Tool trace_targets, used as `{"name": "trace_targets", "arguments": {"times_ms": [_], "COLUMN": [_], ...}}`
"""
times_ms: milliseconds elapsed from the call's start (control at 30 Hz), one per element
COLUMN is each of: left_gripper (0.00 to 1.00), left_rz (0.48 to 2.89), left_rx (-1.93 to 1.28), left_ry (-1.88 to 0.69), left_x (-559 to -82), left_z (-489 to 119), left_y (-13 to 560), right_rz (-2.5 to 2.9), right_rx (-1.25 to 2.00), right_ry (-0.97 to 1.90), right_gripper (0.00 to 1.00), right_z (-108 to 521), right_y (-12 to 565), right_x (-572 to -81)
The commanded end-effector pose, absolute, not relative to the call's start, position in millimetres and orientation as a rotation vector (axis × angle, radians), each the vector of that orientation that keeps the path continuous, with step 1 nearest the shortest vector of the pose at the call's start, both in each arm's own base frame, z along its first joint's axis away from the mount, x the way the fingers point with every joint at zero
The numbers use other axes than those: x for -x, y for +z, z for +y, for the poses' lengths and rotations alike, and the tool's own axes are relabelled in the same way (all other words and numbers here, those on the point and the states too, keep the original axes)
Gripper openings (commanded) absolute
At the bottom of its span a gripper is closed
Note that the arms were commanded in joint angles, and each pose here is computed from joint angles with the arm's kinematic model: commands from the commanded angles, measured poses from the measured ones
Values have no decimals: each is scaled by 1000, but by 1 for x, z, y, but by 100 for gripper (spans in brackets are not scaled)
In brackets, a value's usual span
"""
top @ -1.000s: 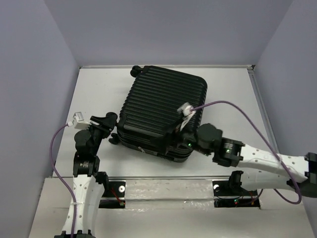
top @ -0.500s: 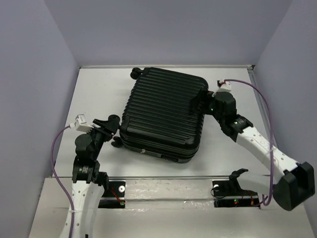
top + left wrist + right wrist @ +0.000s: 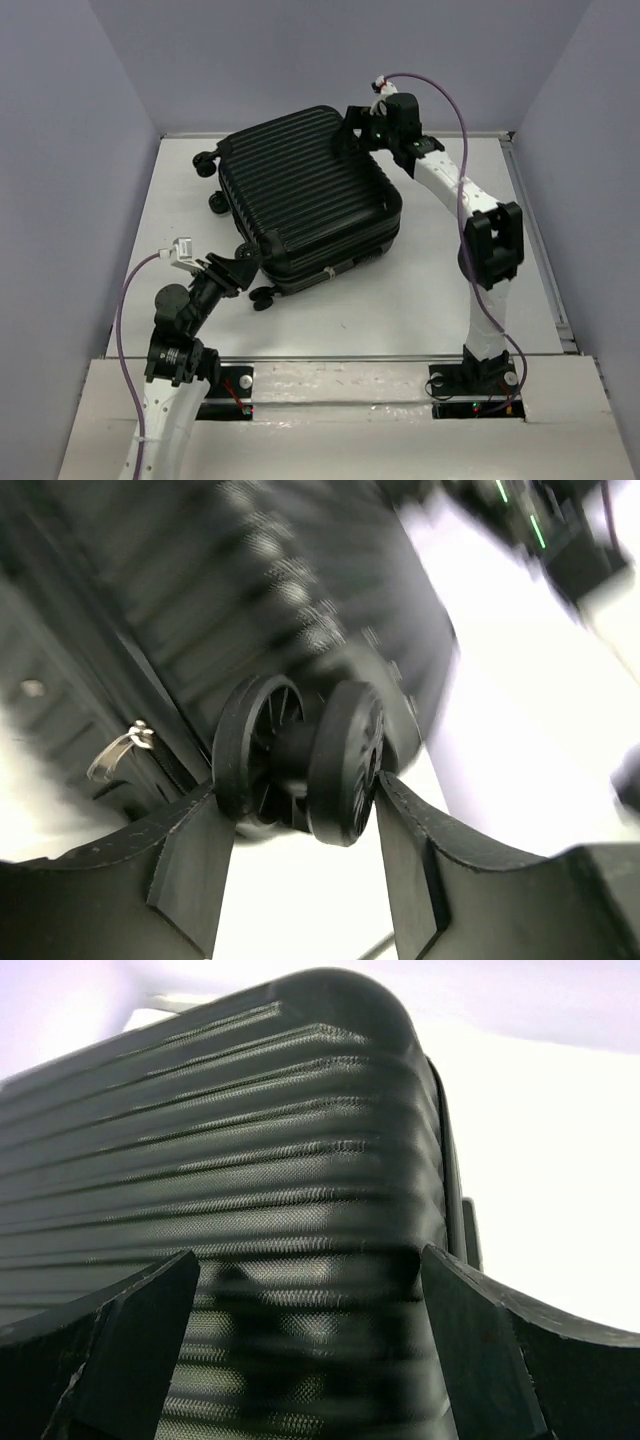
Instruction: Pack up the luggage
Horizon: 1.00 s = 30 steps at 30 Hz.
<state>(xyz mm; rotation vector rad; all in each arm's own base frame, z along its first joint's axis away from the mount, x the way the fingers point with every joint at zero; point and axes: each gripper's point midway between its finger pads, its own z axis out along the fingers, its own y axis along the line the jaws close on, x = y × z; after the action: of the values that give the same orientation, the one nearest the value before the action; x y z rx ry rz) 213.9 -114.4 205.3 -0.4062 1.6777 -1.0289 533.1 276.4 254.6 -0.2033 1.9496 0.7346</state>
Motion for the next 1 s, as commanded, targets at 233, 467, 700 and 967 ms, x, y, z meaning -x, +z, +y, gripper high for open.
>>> {"name": "trace_targets", "arguments": {"times_ms": [233,467,700,967], "left_gripper": [6,6,6,6], "left_rz": [1557,1519,1504,1483], "left_rx": [34,31,65,58], "left_ry": [-1165,-1196,-1232,-1294], "left_x": [-194,-198,-203,-209], "left_z": [-150,-153,-156,-177], "left_y": [247,260,266,272], "right_rz": [1734,1666,1801,1749], "right_rx": [560,557,559,540], "right_ry": [1077,1014,1042,1030], "right_gripper": [86,25,20,52], "right_z": [334,284,289,283], "right_y": [375,373,208,161], "right_x": [-467,-363,-245,-241]}}
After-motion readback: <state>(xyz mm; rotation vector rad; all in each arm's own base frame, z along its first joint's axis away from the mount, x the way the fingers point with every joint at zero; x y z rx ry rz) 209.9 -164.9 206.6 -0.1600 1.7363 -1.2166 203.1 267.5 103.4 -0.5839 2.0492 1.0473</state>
